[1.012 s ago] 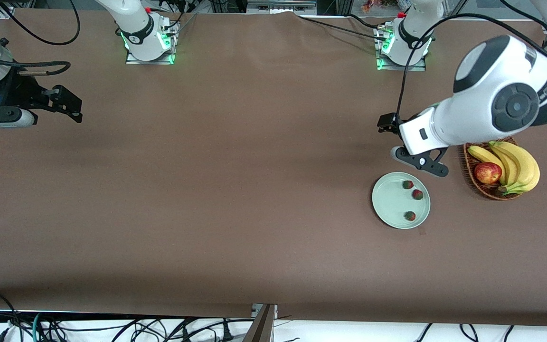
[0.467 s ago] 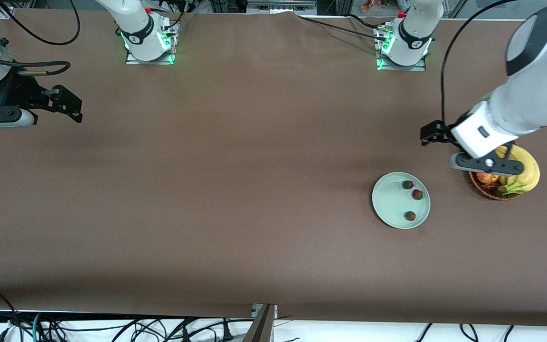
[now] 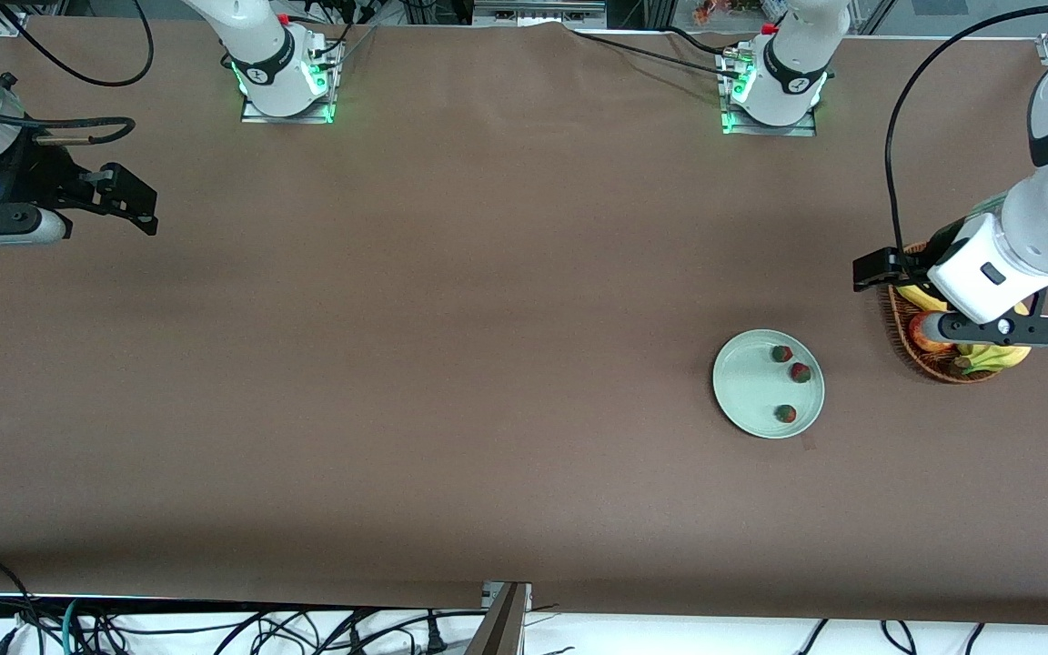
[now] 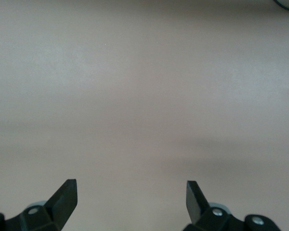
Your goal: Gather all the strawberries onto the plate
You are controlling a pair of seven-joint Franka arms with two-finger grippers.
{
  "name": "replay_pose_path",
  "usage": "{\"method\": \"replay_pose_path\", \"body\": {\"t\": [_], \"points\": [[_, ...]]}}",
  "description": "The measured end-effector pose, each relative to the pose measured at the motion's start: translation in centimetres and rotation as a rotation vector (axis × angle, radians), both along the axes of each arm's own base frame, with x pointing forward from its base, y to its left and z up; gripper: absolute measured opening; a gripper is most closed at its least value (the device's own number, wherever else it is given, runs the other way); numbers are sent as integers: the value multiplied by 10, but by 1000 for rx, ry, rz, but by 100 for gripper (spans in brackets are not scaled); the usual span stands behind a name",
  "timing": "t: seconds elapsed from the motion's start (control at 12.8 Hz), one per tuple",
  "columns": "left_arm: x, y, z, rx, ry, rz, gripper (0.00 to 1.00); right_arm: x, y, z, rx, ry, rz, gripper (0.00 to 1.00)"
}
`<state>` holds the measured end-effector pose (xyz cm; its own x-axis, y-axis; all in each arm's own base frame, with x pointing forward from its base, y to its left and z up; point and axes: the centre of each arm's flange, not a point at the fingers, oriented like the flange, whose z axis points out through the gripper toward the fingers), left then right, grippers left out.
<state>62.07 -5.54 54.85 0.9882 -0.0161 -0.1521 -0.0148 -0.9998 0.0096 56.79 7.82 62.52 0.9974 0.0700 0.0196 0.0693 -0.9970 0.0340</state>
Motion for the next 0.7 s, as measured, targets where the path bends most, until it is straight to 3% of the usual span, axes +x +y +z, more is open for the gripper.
{"method": "replay_pose_path", "body": {"t": [0.47, 0.7], "points": [[6, 16, 15, 82, -63, 83, 100, 0, 0, 0, 0, 0, 0, 100], [-12, 26, 22, 69, -193, 154, 100, 0, 0, 0, 0, 0, 0, 100]]}}
